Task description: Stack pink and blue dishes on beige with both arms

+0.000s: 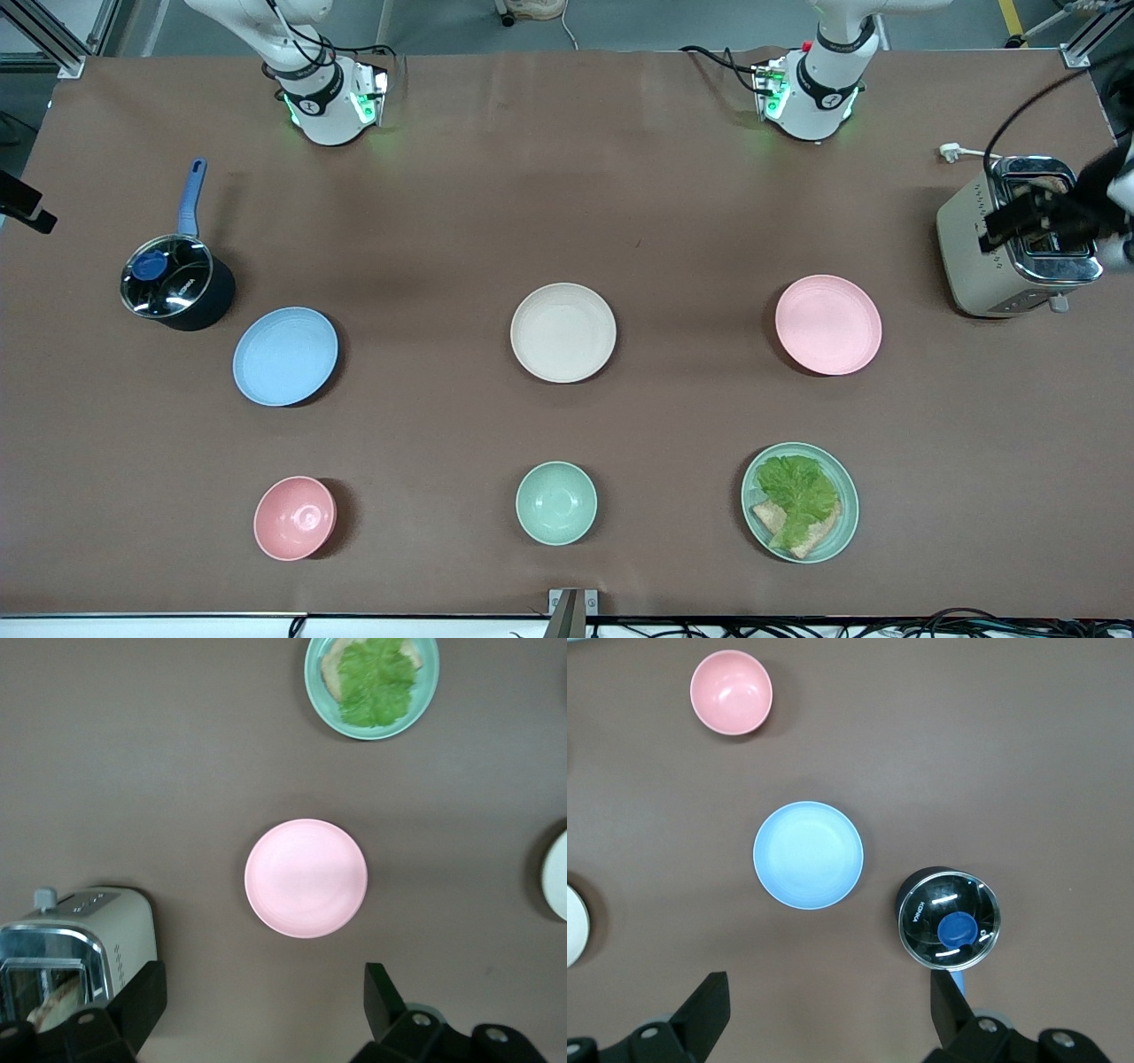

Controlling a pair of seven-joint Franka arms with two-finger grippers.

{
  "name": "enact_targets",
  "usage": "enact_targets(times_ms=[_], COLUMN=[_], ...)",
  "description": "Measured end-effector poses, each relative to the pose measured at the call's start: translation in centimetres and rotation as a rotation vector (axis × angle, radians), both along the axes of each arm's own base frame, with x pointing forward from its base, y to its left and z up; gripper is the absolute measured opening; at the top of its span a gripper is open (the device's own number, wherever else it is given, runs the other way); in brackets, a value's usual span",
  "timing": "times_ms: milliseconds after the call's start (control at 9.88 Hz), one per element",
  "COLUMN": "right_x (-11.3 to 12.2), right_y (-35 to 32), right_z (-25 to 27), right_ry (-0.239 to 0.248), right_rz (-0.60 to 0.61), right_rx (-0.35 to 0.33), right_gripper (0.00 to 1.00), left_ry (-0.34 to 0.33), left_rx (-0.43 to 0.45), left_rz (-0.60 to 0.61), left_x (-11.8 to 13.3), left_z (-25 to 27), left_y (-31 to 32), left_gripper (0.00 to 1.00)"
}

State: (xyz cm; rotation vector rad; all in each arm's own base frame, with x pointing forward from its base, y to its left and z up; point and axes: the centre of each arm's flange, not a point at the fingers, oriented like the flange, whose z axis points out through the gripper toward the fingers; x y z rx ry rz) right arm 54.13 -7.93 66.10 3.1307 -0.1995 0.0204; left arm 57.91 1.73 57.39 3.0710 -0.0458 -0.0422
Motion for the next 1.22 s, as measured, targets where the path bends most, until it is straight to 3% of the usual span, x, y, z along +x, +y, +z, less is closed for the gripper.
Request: enact_targets(times_ms=[203, 608, 911, 1215], right_x=[1.8, 5.3, 4.2, 2.5], right_y=[-3.3, -8.6, -8.2, -8.2], right_z=[-6.7, -27.8, -39.8, -45.6], right_ry=[0.017, 0.033, -0.022, -0.031], right_rz=[0.037, 0.131, 0.195, 0.241], right_rx=[0.062, 0.226, 0.289, 0.341], right_gripper=[1.00, 1.00, 0.97, 0.85], left_ry=[0.005, -0.004, 0.030, 0.059], left_rx=[-0.065, -0.077, -0.088, -0.169], left_rz=[-0.023, -0.125, -0.093, -0.091], left_x=[1.2, 1.1, -0.7, -2.5], left_z=[-8.4, -25.9, -32.5, -38.2], left_y=[2.7, 3.5, 4.0, 4.4], left_gripper=[1.00, 0.97, 0.81, 0.71])
